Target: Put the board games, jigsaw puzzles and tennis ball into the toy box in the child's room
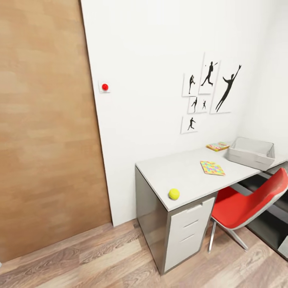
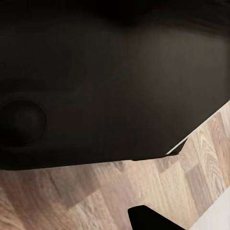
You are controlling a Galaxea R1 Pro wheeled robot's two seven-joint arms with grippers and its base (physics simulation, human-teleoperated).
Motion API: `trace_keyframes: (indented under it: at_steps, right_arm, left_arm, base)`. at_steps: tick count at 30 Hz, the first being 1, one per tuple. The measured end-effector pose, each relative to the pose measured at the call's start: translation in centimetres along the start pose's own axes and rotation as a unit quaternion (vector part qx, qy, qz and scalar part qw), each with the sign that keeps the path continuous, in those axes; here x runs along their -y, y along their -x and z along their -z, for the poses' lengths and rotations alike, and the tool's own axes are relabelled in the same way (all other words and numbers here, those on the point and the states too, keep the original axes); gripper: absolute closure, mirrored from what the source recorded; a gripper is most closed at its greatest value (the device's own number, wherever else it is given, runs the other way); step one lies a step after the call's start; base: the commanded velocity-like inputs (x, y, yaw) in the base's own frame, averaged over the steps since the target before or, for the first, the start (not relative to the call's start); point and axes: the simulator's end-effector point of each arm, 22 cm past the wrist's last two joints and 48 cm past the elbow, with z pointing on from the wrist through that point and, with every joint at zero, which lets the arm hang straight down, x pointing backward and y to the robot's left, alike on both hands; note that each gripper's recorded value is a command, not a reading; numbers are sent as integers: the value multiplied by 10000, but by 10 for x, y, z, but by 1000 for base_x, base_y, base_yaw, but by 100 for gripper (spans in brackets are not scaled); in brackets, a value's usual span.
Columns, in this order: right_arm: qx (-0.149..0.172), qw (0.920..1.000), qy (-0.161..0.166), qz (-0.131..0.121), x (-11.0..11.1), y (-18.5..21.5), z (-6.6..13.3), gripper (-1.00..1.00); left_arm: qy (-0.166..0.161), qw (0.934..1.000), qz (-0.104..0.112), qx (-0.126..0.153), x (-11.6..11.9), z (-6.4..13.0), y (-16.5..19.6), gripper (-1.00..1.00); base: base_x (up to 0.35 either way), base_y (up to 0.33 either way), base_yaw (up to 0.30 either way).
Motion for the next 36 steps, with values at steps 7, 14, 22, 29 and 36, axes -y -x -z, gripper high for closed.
trace_keyframes:
  at_steps: [7, 14, 22, 29, 36]
  right_arm:
    - [-4, 10000, -3, 1, 0, 0, 0, -100]
    - [-8, 10000, -5, 1, 1, 0, 0, -100]
    - [-14, 10000, -7, -8, 1, 1, 0, -100]
    - [0, 10000, -12, -12, 1, 3, 0, -100]
    - [25, 10000, -17, -17, 2, 7, 0, -100]
  left_arm:
    - [0, 10000, 5, 0, 0, 0, 0, -100]
    - [-1, 10000, 24, 7, 0, 0, 1, -100]
    - [-1, 10000, 40, 28, 0, 0, 3, -100]
    - [15, 10000, 46, 69, 0, 0, 9, -100]
    - [15, 9999, 54, 151, 0, 0, 23, -100]
  base:
    - [0, 0, -283]
    - [0, 0, -283]
    - [0, 0, -283]
    - [0, 0, -283]
    - [0, 0, -283]
